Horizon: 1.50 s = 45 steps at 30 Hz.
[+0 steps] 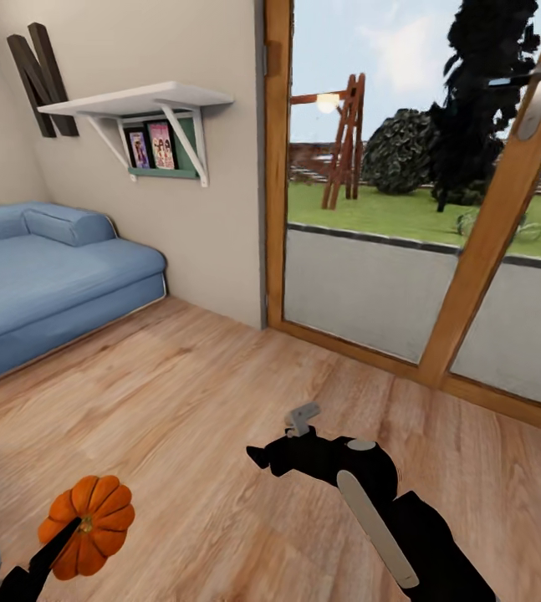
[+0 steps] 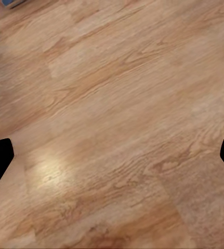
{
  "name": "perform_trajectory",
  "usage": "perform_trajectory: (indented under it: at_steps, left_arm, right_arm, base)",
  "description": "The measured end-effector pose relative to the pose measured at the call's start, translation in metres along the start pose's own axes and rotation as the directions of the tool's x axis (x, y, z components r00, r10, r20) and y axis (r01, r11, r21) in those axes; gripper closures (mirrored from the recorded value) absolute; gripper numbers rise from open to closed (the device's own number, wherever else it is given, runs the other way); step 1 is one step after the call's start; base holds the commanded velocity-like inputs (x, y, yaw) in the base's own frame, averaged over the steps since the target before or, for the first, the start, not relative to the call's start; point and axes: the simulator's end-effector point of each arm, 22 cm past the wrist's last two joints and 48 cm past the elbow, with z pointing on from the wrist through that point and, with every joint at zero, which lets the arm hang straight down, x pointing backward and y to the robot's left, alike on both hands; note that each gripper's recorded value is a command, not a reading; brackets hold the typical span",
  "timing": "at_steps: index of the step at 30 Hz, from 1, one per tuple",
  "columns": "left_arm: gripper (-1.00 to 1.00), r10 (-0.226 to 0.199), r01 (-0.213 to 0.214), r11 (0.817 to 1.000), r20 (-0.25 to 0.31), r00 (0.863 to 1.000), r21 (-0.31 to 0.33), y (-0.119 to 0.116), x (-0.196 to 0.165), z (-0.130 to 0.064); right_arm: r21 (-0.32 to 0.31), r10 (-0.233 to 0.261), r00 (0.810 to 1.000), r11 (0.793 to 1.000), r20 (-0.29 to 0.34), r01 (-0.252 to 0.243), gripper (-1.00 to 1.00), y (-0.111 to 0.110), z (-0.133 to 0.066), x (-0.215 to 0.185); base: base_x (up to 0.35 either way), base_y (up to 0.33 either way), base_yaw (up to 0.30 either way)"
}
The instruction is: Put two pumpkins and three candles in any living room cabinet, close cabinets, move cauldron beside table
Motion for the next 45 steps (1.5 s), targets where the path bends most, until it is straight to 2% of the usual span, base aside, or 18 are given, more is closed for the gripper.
perform_trajectory:
  at_steps: [4, 11, 17, 28, 37, 45]
  left_arm:
    - [1.0, -0.001, 0.001, 1.0, 0.003, 1.0, -0.002, 0.001, -0.001, 0.0]
    - [1.0, -0.004, 0.005, 1.0, 0.062, 0.998, -0.024, 0.01, -0.016, -0.014]
    - [1.0, -0.001, 0.004, 0.999, 0.064, 0.998, -0.047, 0.016, -0.017, -0.017]
    - [1.0, -0.003, 0.006, 0.999, 0.066, 0.998, -0.044, 0.016, -0.018, -0.017]
    - [1.0, -0.003, 0.006, 0.999, 0.068, 0.998, -0.049, 0.017, -0.018, -0.018]
    - [1.0, -0.02, 0.024, 0.998, 0.061, 0.998, -0.056, 0.023, -0.012, -0.019]
  right_arm:
    - [0.0, 0.0, 1.0, 1.0, 0.0, 0.0, -1.0, 0.0, 0.0, 0.0]
    - [0.001, -0.003, 1.0, 1.0, -0.003, 0.003, -1.0, 0.0, 0.001, 0.001]
    - [0.0, -0.004, 1.0, 1.0, -0.004, 0.004, -1.0, 0.001, 0.001, 0.001]
    - [-0.003, -0.006, 1.0, 1.0, -0.007, 0.006, -1.0, 0.002, 0.001, 0.002]
    - [-0.001, -0.008, 1.0, 1.0, -0.006, 0.008, -1.0, 0.002, 0.001, 0.002]
    - [0.0, -0.01, 1.0, 1.0, -0.005, 0.01, -1.0, 0.002, 0.001, 0.001]
  base:
    - [-0.03, -0.023, 0.3]
    - [-0.262, -0.16, 0.3]
    - [-0.295, -0.167, 0.3]
    - [-0.294, -0.12, 0.3]
    - [-0.047, -0.018, 0.3]
    - [-0.008, -0.001, 0.3]
